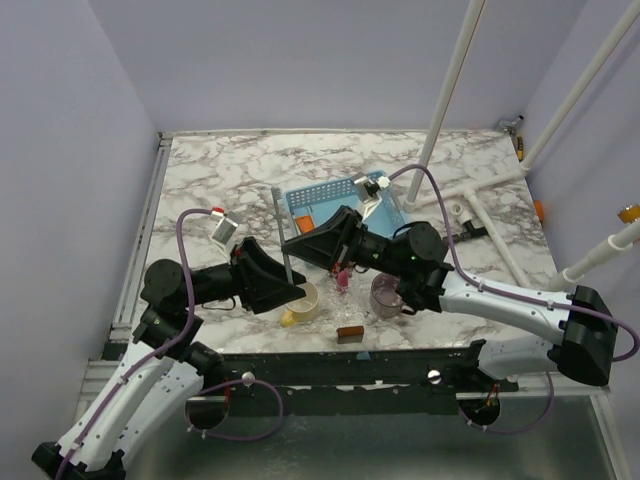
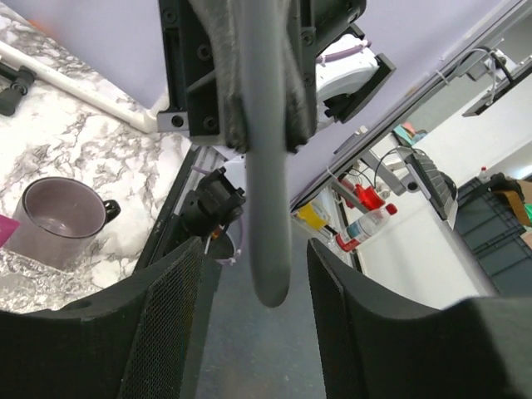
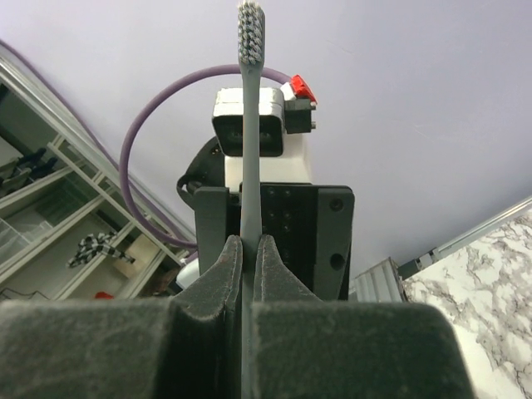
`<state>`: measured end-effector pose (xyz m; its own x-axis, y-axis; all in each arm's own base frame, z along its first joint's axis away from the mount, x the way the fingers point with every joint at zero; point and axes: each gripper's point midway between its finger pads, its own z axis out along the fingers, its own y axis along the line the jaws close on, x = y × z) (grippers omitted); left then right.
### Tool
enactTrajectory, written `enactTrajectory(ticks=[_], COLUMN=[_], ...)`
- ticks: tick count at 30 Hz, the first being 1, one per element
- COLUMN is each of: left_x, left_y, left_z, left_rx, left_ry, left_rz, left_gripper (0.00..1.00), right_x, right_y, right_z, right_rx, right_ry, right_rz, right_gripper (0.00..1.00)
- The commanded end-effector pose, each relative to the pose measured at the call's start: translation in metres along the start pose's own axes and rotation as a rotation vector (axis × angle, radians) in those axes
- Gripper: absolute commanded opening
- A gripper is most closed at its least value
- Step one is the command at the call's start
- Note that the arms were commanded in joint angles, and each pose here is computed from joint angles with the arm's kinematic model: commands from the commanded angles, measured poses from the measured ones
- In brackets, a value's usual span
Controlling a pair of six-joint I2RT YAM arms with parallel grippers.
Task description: Prepare toiletry sets of a toothbrush and toothpaste on the tray
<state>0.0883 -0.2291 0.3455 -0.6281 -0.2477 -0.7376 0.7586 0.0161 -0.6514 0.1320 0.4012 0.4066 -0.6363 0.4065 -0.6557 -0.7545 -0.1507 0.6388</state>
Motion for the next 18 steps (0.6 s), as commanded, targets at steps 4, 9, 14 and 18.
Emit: enactTrajectory(ticks=[4, 9, 14, 18], left_x=[0.001, 0.002, 0.002, 0.002], left_y=[-0.018, -0.018, -0.015, -0.009], left_z=[-0.004, -0.004, -0.004, -0.004], left_rx=[0.068, 0.068, 0.055, 0.027], left_ry=[0.005, 0.006, 0.005, 0.003], left_rz=[0.030, 0.025, 0.020, 0.009], left_gripper=[0.41, 0.30, 0.00, 0.00], right_x=[-0.003, -0.005, -0.006, -0.003], right_y=[-0.007, -0.011, -0.014, -0.016], right_z=[-0.002, -0.006, -0.011, -0.012], right_rx=[0.043, 0.074, 0.101, 0.112], right_ry=[-0.080, -0.105, -0.127, -0.104], right_rz=[-0.005, -0.015, -0.022, -0.033], right_gripper=[0.01, 0.01, 0.01, 0.01])
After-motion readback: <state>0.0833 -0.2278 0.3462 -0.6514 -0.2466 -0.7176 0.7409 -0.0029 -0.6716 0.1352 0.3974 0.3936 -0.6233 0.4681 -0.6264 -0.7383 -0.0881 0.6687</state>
